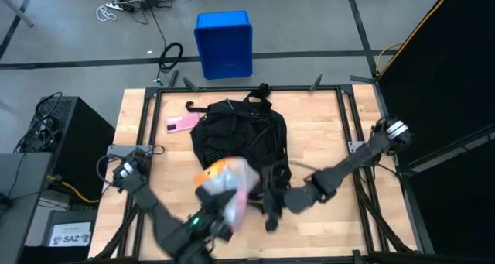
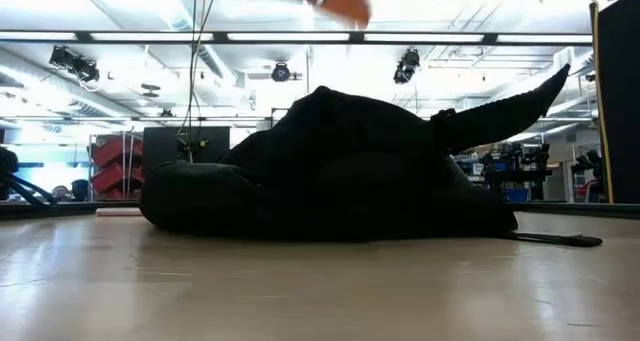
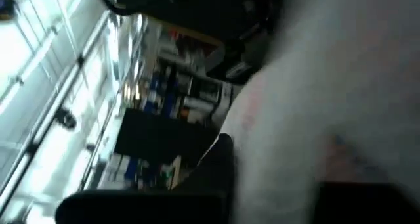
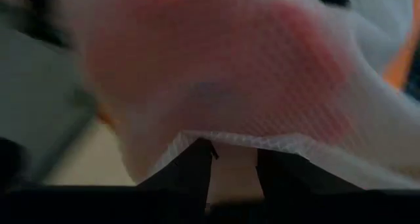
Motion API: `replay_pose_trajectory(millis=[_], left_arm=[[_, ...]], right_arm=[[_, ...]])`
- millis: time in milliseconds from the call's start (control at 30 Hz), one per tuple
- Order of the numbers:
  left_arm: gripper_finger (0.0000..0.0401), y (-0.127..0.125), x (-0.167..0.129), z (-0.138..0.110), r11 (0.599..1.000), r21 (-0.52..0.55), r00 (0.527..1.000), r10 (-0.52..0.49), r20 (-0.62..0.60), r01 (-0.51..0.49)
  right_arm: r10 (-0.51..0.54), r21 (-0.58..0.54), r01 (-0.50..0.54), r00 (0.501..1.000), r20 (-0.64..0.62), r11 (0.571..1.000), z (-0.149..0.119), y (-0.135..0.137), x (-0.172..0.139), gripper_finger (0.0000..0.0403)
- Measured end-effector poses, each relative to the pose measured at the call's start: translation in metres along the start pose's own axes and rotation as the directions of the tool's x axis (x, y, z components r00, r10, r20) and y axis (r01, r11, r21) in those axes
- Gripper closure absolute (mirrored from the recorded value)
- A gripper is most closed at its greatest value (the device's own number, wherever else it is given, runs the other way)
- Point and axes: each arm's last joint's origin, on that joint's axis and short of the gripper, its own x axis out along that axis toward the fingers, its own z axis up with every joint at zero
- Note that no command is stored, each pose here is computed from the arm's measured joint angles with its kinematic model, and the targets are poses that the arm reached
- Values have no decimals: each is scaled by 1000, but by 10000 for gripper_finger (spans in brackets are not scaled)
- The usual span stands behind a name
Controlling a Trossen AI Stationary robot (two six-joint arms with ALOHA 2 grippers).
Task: Unpack backpack
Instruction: Put the zip bag into the backpack
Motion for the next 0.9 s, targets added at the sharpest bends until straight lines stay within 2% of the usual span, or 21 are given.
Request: replay_pose_trajectory(millis=[133,267,400,533,600,667,733,767,833,900], left_arm=[[401,9,51,-5,1000,3,991,0,-137,1],[401,21,105,-16,998,61,962,37,-270,-21],[401,39,153,-33,994,105,920,76,-385,-38],[401,63,188,-53,996,80,873,62,-483,-26],[401,76,203,-61,1000,9,856,-14,-518,22],[401,84,218,-63,986,-113,850,-163,-501,123],[401,87,234,-59,940,-231,852,-327,-410,249],[401,89,241,-56,918,-267,857,-376,-354,293],[401,91,252,-53,898,-287,867,-412,-280,335],[401,94,262,-54,893,-302,875,-414,-253,335]], right_arm=[[-133,-29,130,978,-161,991,-14,-32,5,303],[-234,-72,223,935,-266,972,-25,-66,10,303],[-324,-123,300,872,-367,946,-34,-96,6,302],[-372,-142,346,814,-447,927,-37,-128,-12,300],[-359,-122,344,804,-474,931,-35,-141,-25,302],[-343,-100,340,798,-496,935,-34,-152,-38,303],[-329,-72,341,798,-505,937,-32,-164,-48,303],[-321,-53,342,803,-502,938,-31,-170,-53,302],[-300,-19,338,806,-510,941,-31,-178,-61,301],[-277,21,333,816,-507,943,-30,-184,-65,300]])
